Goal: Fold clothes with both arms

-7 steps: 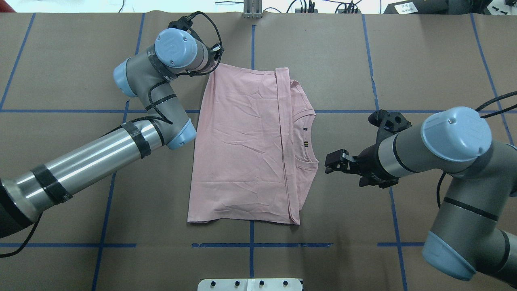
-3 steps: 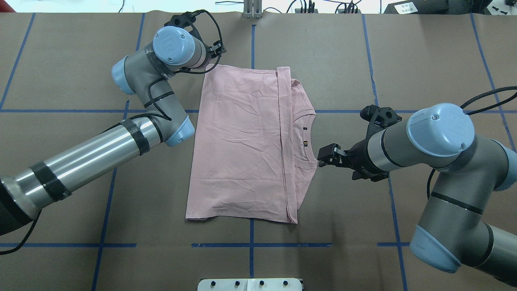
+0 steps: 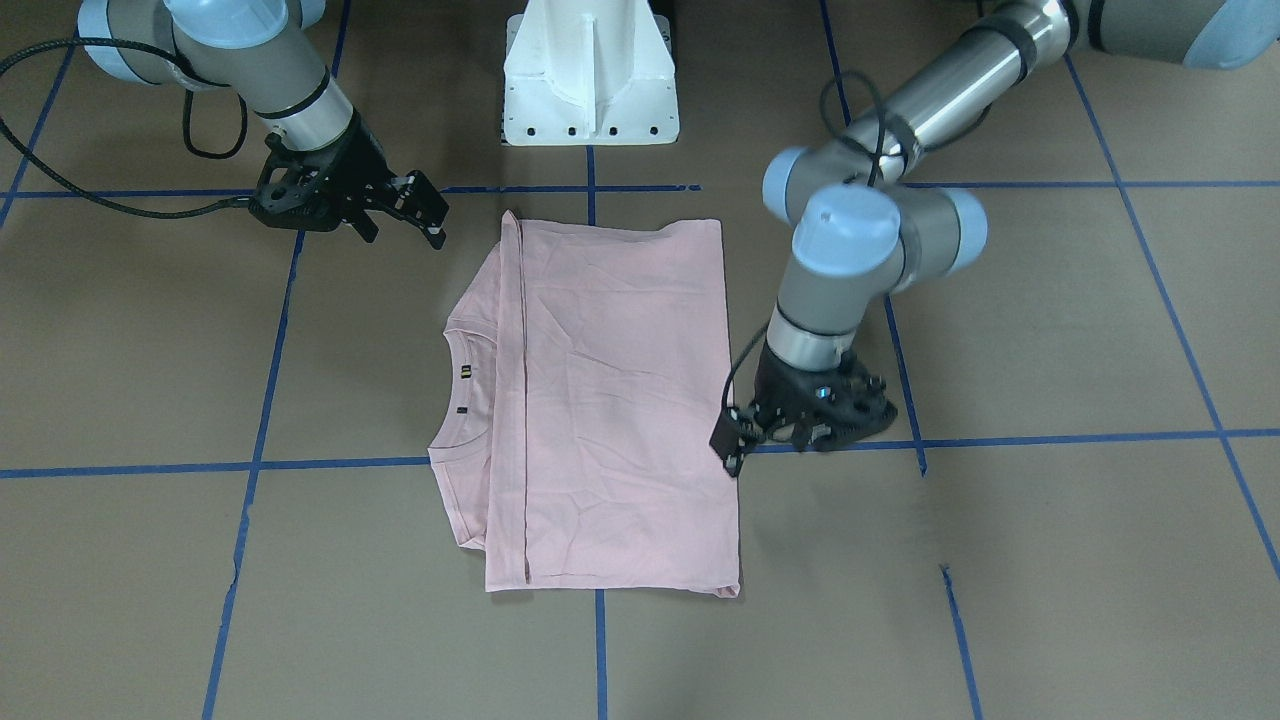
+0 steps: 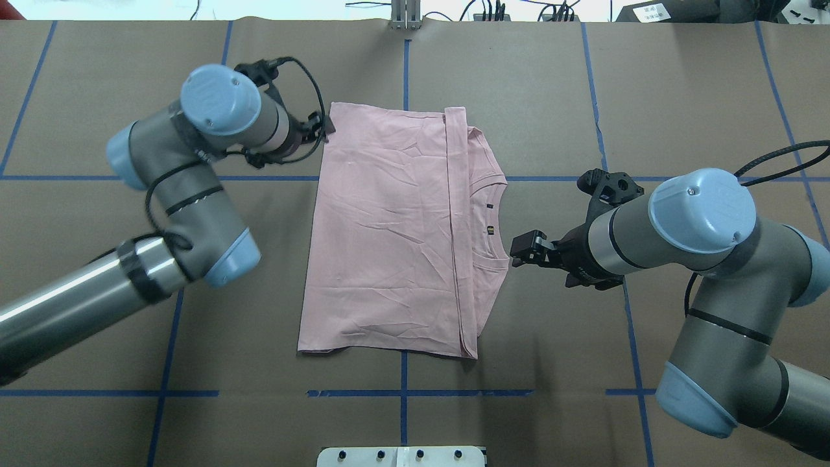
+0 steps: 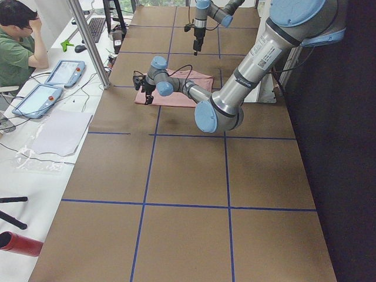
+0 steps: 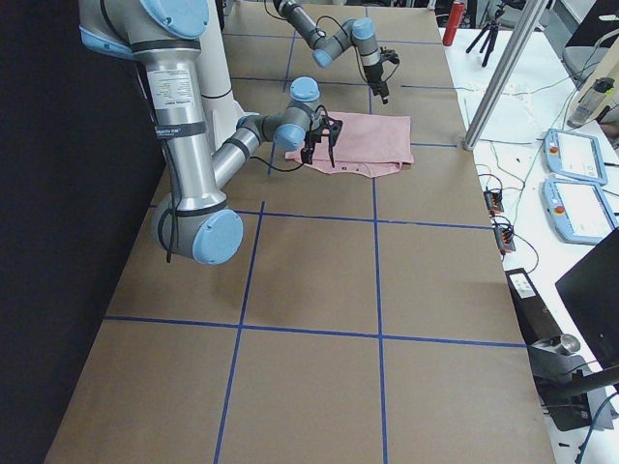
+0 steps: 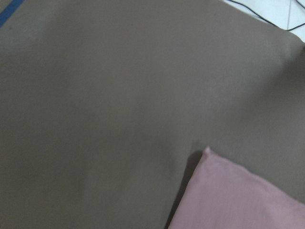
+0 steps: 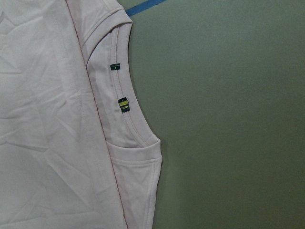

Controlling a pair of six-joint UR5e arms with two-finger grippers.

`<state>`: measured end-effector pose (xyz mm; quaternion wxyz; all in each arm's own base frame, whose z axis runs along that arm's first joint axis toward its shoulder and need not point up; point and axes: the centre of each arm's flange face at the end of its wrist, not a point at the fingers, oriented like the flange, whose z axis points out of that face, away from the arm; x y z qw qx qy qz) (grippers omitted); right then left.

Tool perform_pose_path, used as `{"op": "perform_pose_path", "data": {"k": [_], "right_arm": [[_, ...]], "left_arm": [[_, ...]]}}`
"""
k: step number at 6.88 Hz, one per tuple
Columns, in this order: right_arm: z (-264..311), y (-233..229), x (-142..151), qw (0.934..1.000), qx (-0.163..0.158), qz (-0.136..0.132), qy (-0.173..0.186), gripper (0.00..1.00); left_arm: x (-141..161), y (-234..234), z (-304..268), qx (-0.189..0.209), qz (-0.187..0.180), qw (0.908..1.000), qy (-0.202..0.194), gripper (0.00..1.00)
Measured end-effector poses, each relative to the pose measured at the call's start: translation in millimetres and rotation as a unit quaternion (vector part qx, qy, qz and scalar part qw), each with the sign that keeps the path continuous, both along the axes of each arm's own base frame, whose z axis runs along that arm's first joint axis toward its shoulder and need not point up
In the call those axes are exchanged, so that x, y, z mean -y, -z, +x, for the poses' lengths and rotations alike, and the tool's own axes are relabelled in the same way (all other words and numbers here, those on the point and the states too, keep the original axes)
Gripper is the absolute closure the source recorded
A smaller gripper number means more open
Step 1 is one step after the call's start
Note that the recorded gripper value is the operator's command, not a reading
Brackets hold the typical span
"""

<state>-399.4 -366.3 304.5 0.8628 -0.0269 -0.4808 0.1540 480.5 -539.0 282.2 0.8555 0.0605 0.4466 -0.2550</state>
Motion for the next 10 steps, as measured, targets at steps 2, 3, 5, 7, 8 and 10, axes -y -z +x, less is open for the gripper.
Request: {"op": "perform_pose_path", "data": {"k": [2, 3, 5, 7, 8, 10], "right_arm": [[1, -1, 0, 1.0000, -0.001, 0.001, -0.002, 0.00], [2, -1, 2, 1.0000, -0.001, 0.001, -0.004, 0.00], [3, 0, 3, 1.0000, 0.000, 0.002, -0.006, 0.00], [4, 1, 4, 1.0000, 0.001, 0.002, -0.006, 0.00], [4, 2, 4, 1.0000, 0.001, 0.002, -0.006, 0.00], [4, 2, 4, 1.0000, 0.001, 0.002, -0.006, 0.00]], "left_arm": [[-116, 11, -5, -0.028, -0.089, 0.9956, 0.001, 0.00], [-167, 9, 11, -0.035, -0.136, 0.9901, 0.009, 0.00], [-234, -1, 46, -0.022, -0.192, 0.9808, 0.022, 0.00], [-259, -5, 60, -0.011, -0.210, 0.9773, 0.021, 0.01], [-262, -7, 63, -0.008, -0.212, 0.9769, 0.021, 0.02], [-262, -11, 66, -0.003, -0.210, 0.9772, 0.029, 0.05]]}}
